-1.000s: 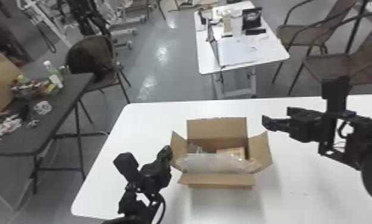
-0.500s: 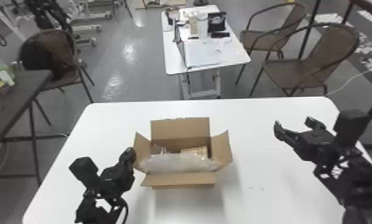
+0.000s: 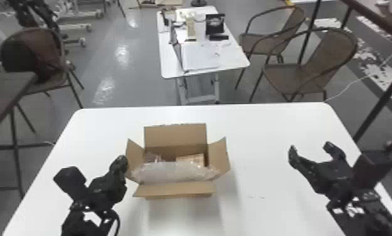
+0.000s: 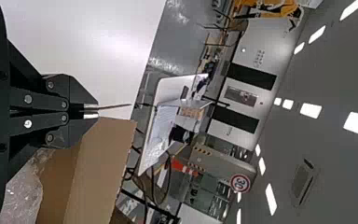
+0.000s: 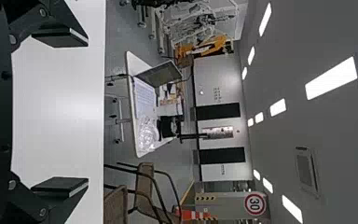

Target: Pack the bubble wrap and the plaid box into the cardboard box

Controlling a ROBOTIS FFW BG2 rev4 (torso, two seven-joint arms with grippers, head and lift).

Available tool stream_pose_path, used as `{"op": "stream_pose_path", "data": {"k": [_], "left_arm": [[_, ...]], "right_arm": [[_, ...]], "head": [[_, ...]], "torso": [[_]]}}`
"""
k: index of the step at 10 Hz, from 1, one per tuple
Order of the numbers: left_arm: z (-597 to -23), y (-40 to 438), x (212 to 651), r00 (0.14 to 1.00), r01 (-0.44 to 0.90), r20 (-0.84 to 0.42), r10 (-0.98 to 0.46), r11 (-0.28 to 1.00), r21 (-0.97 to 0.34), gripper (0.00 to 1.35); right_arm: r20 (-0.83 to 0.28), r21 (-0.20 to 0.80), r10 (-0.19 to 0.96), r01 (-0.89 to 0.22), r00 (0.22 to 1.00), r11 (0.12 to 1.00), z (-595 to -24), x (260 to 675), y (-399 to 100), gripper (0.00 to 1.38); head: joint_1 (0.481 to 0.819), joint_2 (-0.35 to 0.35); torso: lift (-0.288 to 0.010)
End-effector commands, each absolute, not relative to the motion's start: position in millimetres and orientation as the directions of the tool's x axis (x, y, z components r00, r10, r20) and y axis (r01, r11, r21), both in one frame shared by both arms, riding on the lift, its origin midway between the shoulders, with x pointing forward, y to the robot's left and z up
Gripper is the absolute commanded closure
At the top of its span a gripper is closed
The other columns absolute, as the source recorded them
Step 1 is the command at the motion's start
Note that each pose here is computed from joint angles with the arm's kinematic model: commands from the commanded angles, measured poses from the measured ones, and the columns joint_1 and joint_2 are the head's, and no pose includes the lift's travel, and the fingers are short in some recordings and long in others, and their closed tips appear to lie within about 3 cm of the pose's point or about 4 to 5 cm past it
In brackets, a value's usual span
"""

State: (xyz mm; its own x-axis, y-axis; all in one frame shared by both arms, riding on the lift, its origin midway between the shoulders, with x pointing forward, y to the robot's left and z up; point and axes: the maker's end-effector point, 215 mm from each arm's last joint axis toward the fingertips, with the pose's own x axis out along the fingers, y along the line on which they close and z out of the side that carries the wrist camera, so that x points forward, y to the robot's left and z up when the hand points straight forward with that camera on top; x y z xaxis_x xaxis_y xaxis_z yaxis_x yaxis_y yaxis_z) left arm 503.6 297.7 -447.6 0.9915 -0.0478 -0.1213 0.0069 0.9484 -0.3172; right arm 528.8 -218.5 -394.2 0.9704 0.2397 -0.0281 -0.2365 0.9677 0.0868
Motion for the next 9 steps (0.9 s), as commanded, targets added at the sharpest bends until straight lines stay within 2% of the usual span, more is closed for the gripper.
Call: {"op": "stream_pose_path", "data": {"k": [1,3,4,5,9], "left_arm": [[-448,298,503,0.992,0.006,-0.121,-0.047,0.948,-0.319,1.20],[-449,299,503,0.991,0.003,-0.124,-0.045,0.948,-0.319,1.20],[-449,297,504,0.991,0.006,-0.125,-0.049,0.947,-0.321,1.20],[-450,298,503,0.991,0.003,-0.129,-0.047,0.947,-0.322,1.20],[-451,299,503,0.990,0.001,-0.131,-0.046,0.947,-0.321,1.20]], "right_arm": [[-0.021,0.090,0.217,-0.214,0.976,0.973,-404,513,-228,0.23],[-0.012,0.118,0.137,-0.135,0.990,0.984,-419,497,-256,0.23],[0.011,0.119,0.061,-0.062,0.998,0.991,-422,486,-270,0.23],[0.029,0.158,0.008,-0.012,1.000,0.987,-427,477,-277,0.23],[0.004,0.168,-0.060,0.059,0.998,0.984,-441,468,-287,0.23]], "head": [[0.695,0.086],[0.695,0.071],[0.695,0.053],[0.695,0.041],[0.695,0.018]], "torso": [[0.000],[0.000],[0.000],[0.000],[0.000]]}}
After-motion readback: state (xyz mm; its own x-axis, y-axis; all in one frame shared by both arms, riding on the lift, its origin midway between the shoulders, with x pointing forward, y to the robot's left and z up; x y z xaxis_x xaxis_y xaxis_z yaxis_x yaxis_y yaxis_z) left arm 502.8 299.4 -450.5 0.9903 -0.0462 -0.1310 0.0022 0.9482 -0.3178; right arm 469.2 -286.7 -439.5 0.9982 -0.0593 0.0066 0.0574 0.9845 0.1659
